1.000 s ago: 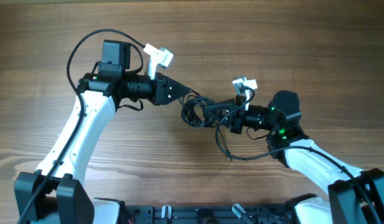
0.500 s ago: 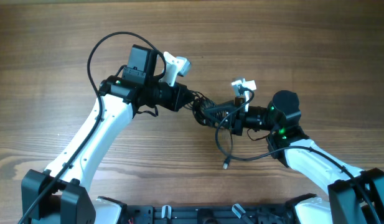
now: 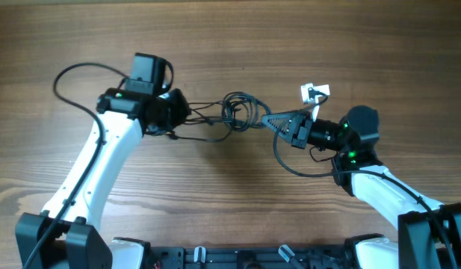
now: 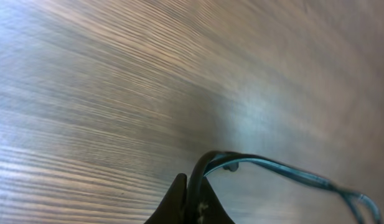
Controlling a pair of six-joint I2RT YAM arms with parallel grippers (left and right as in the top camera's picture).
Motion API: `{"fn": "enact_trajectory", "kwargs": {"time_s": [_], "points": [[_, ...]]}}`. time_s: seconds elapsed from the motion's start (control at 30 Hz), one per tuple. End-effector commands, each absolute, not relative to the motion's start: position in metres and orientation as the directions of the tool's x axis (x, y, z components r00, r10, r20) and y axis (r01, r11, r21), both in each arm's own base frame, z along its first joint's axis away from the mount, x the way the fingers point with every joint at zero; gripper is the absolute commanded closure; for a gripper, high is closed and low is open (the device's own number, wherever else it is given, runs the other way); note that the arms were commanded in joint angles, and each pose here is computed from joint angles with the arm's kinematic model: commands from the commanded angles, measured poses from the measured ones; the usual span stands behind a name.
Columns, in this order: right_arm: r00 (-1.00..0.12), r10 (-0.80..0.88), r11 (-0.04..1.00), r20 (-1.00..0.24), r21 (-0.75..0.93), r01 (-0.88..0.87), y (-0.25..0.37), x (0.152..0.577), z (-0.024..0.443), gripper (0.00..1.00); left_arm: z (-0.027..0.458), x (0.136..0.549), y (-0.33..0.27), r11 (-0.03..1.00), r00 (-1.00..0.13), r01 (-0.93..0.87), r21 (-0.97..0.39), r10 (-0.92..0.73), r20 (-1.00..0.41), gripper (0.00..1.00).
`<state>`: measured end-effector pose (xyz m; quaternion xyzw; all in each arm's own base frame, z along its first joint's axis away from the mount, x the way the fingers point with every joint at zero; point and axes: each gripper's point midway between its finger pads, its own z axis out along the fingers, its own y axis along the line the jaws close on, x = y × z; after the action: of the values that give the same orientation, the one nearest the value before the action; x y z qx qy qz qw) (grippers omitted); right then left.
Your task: Untangle cables
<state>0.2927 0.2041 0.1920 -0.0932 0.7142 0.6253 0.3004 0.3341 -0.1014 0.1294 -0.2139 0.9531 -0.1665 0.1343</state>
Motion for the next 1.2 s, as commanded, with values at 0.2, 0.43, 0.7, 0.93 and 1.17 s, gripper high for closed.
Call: {"fn": "enact_trajectory", "kwargs": {"time_s": [0.2,0.43,0.7,0.93,1.17], "points": [[-0.862,0.273,0.338,-0.427,0.882,-0.330,0.182,0.300,0.145,0.01,0.159,0.377,-0.106,0.854,-0.884,0.000,-0.521,-0.243,-0.399,0.96],[-0.800,0.210,0.358,-0.563,0.805,-0.473,0.189,0.298,0.149,0.00,0.209,0.338,-0.173,0.515,-0.813,0.533,-0.671,0.089,-0.576,0.96],[-0.724,0.228,0.535,-0.651,0.705,-0.465,0.212,0.313,0.133,0.01,0.260,0.318,-0.189,0.275,-0.776,0.616,-0.738,0.053,-0.628,0.96],[-0.721,0.215,0.563,-0.659,0.687,-0.460,0.233,0.305,0.128,0.00,0.301,0.297,-0.191,0.195,-0.730,0.675,-0.711,0.036,-0.683,0.96],[-0.745,0.314,0.437,-0.588,0.787,-0.436,0.254,0.300,0.159,0.01,0.316,0.299,-0.191,0.190,-0.761,0.637,-0.747,0.000,-0.649,0.96]]}}
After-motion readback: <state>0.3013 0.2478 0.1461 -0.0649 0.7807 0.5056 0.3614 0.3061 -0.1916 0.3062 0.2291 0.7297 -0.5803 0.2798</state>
